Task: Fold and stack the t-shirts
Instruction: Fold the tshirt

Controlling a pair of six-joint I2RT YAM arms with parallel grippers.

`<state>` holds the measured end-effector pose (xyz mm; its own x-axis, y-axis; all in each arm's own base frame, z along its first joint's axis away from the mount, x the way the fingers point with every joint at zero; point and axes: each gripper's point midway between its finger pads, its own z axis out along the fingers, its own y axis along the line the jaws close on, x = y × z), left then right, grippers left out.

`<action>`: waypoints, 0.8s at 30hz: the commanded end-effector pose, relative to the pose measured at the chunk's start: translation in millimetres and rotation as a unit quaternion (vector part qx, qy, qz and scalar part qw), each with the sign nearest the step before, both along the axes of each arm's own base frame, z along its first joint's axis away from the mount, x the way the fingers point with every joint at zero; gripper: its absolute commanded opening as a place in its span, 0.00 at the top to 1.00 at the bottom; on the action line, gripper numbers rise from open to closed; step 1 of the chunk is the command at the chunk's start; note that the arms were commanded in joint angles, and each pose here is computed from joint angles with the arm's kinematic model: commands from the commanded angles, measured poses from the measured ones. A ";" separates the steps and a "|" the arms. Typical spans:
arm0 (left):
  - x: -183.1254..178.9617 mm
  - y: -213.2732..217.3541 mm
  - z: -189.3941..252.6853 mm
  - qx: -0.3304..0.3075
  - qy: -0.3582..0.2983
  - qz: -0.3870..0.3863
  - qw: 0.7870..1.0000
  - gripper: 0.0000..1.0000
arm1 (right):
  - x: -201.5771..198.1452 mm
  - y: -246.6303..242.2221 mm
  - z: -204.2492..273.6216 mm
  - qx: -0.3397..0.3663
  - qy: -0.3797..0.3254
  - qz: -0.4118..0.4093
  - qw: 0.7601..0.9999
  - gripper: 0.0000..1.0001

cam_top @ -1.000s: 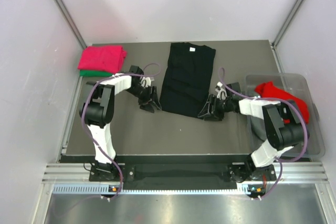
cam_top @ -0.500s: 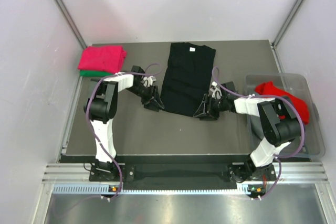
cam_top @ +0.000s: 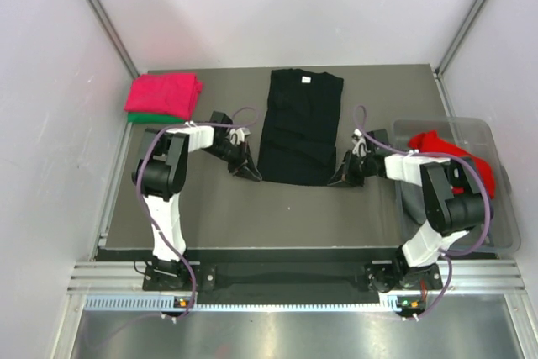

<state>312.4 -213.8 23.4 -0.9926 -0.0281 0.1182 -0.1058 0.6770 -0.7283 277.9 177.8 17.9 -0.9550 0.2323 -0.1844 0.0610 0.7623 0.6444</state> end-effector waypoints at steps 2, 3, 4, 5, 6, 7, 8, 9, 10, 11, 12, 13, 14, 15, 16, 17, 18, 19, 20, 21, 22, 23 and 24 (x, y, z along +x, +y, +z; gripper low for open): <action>3.4 1.3 38.0 -0.008 -0.072 0.021 0.997 1.00 | 35.4 -22.5 30.6 -0.020 -0.083 -0.010 0.996 1.00; 2.5 1.4 43.1 -0.010 -0.079 0.024 0.997 1.00 | 39.2 -21.7 43.1 -0.015 -0.102 -0.005 0.995 1.00; 4.4 0.6 50.0 -0.016 -0.094 0.027 0.995 1.00 | 41.3 -20.6 50.3 -0.013 -0.115 0.003 0.993 1.00; 0.2 0.7 61.2 -0.022 -0.102 0.034 0.994 1.00 | 45.0 -18.5 65.0 -0.009 -0.132 0.007 0.991 1.00; -0.6 0.5 66.6 -0.025 -0.110 0.037 0.993 1.00 | 46.8 -18.3 71.6 -0.007 -0.139 0.010 0.990 1.00; -2.9 0.5 69.5 -0.029 -0.117 0.041 0.992 1.00 | 48.0 -17.7 78.9 -0.006 -0.149 0.014 0.989 1.00; -2.9 0.2 83.3 -0.037 -0.137 0.045 0.989 1.00 | 50.8 -16.5 88.4 -0.003 -0.159 0.017 0.987 1.00; -4.7 0.1 87.9 -0.040 -0.138 0.052 0.988 1.00 | 50.3 -15.5 97.9 0.002 -0.170 0.020 0.985 1.00; -5.9 0.1 92.1 -0.042 -0.143 0.055 0.987 1.00 | 50.8 -14.8 103.6 0.004 -0.177 0.022 0.984 1.00; -9.6 0.4 98.5 -0.047 -0.150 0.059 0.986 1.00 | 52.4 -14.3 111.0 0.006 -0.185 0.022 0.982 1.00; -10.8 1.4 101.5 -0.048 -0.153 0.062 0.985 1.00 | 52.9 -14.1 120.9 0.007 -0.199 0.024 0.980 1.00; -15.1 2.0 101.5 -0.047 -0.154 0.062 0.985 1.00 | 53.1 -13.4 127.0 0.009 -0.207 0.026 0.978 1.00; -17.4 2.9 109.3 -0.049 -0.166 0.063 0.983 1.00 | 55.1 -13.8 135.4 0.010 -0.216 0.026 0.976 1.00; -18.9 3.6 112.3 -0.049 -0.172 0.063 0.982 1.00 | 55.1 -14.0 144.7 0.011 -0.229 0.027 0.973 1.00; -21.3 4.4 114.1 -0.049 -0.175 0.064 0.981 1.00 | 54.8 -13.7 150.3 0.012 -0.236 0.029 0.971 1.00; -22.1 4.9 122.6 -0.052 -0.188 0.065 0.979 1.00 | 55.2 -14.1 158.0 0.015 -0.244 0.028 0.969 1.00; -23.0 5.3 125.3 -0.053 -0.193 0.066 0.978 1.00 | 54.0 -15.1 166.1 0.015 -0.255 0.027 0.966 1.00; -23.7 5.6 128.9 -0.054 -0.198 0.066 0.976 1.00 | 52.6 -14.9 170.5 0.017 -0.260 0.028 0.965 1.00; -24.4 6.1 135.8 -0.057 -0.206 0.068 0.974 1.00 | 52.1 -16.7 173.2 0.016 -0.263 0.027 0.964 1.00; -24.4 6.1 139.5 -0.059 -0.212 0.068 0.973 1.00 | 49.7 -17.4 179.3 0.017 -0.271 0.026 0.962 1.00; -23.9 7.1 143.3 -0.059 -0.216 0.071 0.972 1.00 | 49.2 -19.0 181.9 0.017 -0.274 0.024 0.961 1.00; -24.0 7.8 149.5 -0.063 -0.224 0.072 0.970 1.00 | 48.4 -21.6 182.5 0.017 -0.274 0.021 0.961 1.00; -23.3 8.4 152.7 -0.065 -0.228 0.074 0.969 1.00 | 47.0 -22.8 187.1 0.018 -0.280 0.020 0.960 1.00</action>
